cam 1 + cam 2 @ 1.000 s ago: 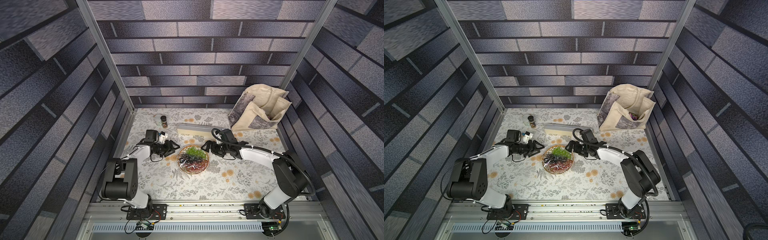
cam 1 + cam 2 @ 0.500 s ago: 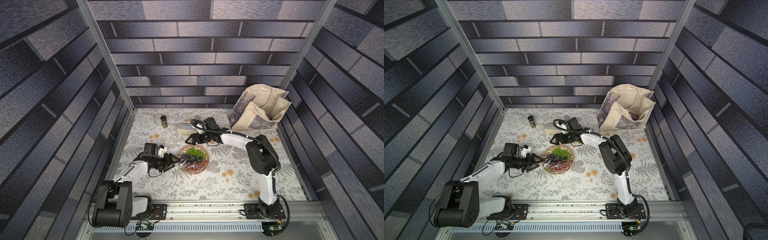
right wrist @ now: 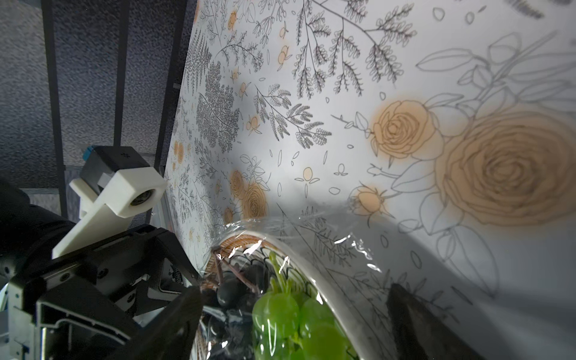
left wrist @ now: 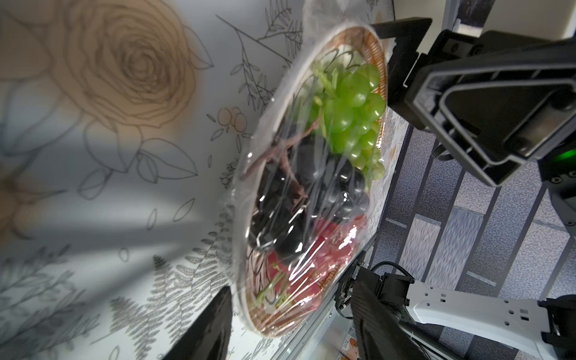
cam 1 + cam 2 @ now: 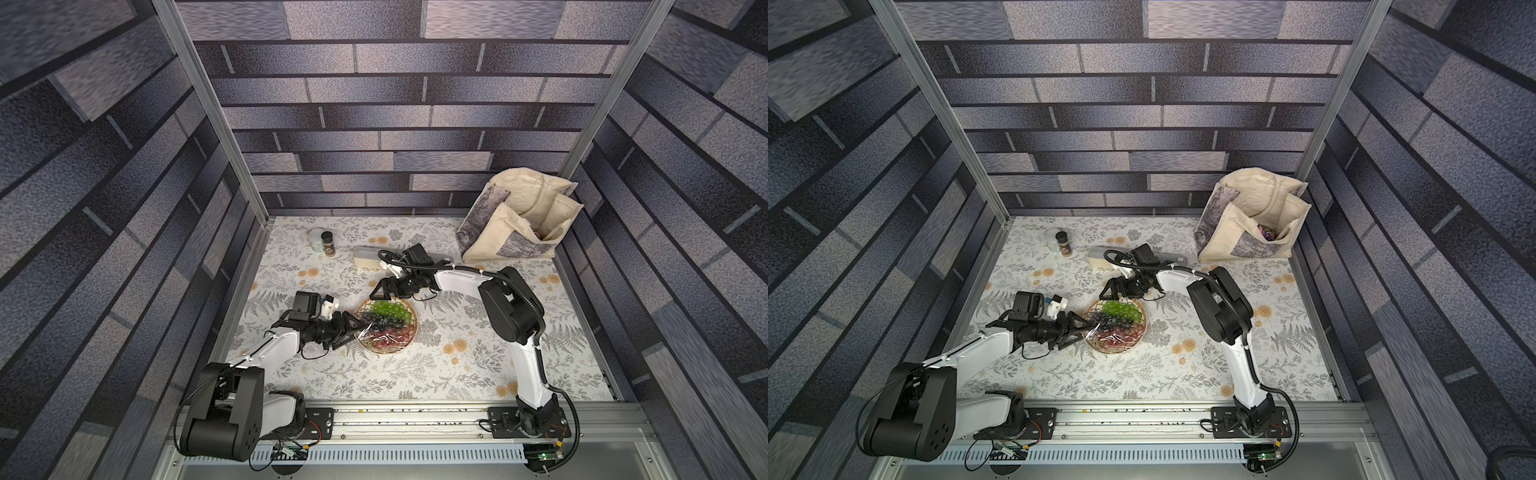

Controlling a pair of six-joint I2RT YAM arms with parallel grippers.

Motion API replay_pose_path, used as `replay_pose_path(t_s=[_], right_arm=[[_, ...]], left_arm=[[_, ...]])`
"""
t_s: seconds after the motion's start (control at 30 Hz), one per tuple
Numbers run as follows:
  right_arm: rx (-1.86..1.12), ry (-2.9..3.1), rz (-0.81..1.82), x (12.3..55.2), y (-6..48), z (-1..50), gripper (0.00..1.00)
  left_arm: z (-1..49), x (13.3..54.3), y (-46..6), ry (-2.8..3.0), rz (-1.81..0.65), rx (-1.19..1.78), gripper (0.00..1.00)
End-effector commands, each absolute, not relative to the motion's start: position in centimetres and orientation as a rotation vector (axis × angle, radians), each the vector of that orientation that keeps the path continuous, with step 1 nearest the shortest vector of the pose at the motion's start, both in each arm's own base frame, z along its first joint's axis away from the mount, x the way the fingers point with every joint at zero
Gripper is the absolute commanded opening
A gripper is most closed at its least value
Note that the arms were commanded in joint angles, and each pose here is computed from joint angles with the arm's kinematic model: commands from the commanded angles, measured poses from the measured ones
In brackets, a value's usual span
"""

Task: Wrap the plate with plastic wrap
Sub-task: Cover the plate with plastic wrap.

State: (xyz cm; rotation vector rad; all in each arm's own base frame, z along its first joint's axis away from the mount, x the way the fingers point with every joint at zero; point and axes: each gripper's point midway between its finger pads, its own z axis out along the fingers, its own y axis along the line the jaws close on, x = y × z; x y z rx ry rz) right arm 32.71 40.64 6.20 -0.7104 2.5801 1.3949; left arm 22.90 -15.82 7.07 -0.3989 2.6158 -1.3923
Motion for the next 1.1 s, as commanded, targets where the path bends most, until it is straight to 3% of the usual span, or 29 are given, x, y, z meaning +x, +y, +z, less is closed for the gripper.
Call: replay_pose_path(t_s=[0.0,0.1,0.23,0.37,0.63,0.8,0.93,1.07], right_arm=[[-0.569,2.687,1.590,30.6,40.2,5.9,0.94],[-0.441,2.671,1.530,32.2,38.4,6.8,0.95],[-0.312,2.716,1.158,34.9,33.0,7.8,0.96],[-0.257,2.748,1.005,33.5,29.4,8.8,0.98],[-0.234,2.827,1.071,26.9,28.7,8.5,0.95],[-0.196,2.856,1.091,26.7,29.6,6.6,0.95],[-0.165,2.798,1.270,26.9,31.6,7.0,0.96],[-0.107,2.768,1.248,27.7,30.3,7.3,0.96]], left_arm=[[7.1,23.2,-15.9,2.580,-1.391,-0.426,0.65],[7.1,23.1,-16.3,2.586,-1.404,-0.416,0.66],[6.8,22.9,-17.1,2.612,-1.416,-0.395,0.67],[6.7,23.0,-17.6,2.618,-1.418,-0.386,0.67],[6.5,23.4,-18.5,2.639,-1.407,-0.354,0.66],[6.8,24.0,-19.5,2.636,-1.425,-0.320,0.66],[7.5,24.8,-20.8,2.623,-1.446,-0.271,0.66],[7.2,25.8,-20.9,2.625,-1.392,-0.291,0.67]])
